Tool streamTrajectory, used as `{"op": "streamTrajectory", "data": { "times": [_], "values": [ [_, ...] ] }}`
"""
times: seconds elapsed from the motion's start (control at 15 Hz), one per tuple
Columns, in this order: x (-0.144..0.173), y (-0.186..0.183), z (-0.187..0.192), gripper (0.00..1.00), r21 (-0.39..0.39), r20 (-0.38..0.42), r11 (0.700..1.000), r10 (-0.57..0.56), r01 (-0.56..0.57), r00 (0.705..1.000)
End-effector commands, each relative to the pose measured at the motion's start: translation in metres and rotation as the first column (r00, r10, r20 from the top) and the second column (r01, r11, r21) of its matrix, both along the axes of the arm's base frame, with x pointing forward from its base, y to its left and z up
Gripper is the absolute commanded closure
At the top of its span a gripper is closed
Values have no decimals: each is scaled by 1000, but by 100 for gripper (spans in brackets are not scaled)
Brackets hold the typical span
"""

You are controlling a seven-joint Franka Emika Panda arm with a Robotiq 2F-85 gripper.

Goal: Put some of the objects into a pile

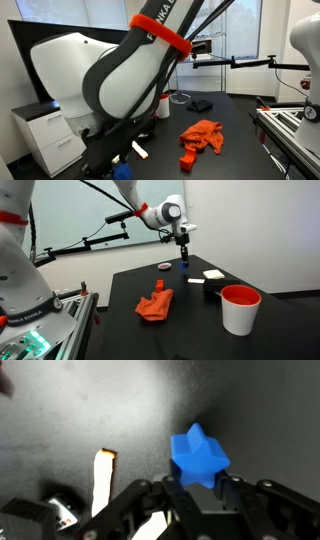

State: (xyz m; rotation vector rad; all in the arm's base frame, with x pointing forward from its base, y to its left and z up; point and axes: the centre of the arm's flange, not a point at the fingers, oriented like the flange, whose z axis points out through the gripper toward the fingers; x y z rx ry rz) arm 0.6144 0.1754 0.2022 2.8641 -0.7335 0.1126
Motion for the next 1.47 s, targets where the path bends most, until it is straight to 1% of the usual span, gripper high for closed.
{"op": "streamTrajectory", "data": {
  "times": [0.0, 0.27, 0.47, 0.6, 0.93, 1.4],
  "values": [
    [0, -42, 43, 91, 29, 48, 996, -86, 84, 995],
    [5, -114, 79, 91, 34, 83, 979, -205, 203, 975],
    [-2, -160, 87, 91, 35, 83, 962, -274, 271, 958],
    [-8, -181, 90, 91, 41, 74, 952, -305, 303, 949],
    [-20, -218, 85, 91, 61, 50, 929, -368, 365, 928],
    [-11, -245, 73, 91, 117, 25, 889, -447, 442, 894]
  ]
}}
